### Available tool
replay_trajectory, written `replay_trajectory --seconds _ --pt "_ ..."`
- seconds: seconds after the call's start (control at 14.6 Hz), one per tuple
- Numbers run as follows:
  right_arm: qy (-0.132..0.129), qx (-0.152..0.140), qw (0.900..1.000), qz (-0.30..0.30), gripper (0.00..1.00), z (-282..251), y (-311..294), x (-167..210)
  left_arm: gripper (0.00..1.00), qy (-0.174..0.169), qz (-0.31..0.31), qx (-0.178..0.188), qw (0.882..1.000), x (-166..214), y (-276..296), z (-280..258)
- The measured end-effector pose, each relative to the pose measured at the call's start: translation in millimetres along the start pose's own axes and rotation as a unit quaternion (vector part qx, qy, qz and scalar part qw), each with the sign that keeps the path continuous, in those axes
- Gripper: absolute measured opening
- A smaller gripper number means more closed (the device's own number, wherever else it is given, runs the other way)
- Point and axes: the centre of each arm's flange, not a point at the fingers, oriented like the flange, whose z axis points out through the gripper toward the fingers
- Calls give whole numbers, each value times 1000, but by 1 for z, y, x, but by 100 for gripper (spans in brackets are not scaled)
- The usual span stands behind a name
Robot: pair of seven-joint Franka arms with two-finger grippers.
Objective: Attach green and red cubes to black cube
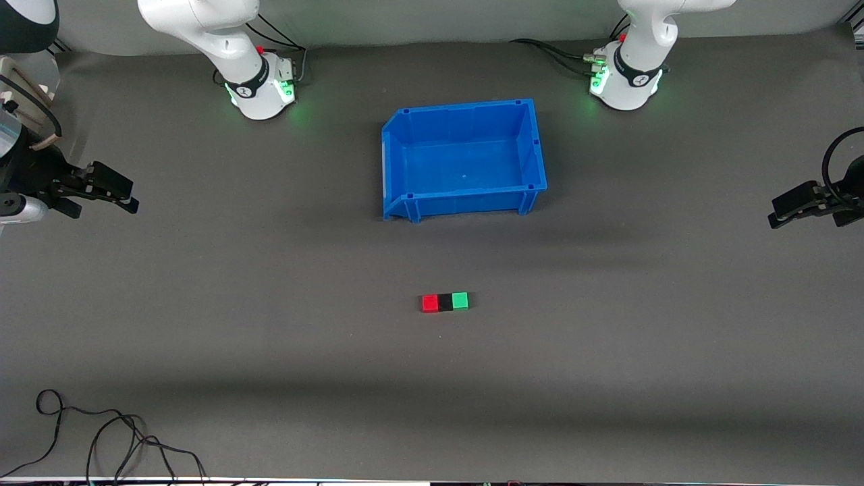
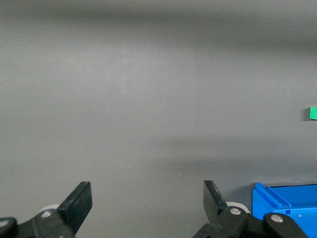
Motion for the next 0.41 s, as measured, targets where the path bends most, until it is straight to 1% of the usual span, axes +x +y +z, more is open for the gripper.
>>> replay_trajectory --seconds 0.14,0.41 --pt "0 0 1000 0 100 0 0 0 100 -11 14 -1 1000 -2 1 2" --pt "0 0 1000 -1 100 0 -1 0 100 -16 22 -1 1000 -2 4 4"
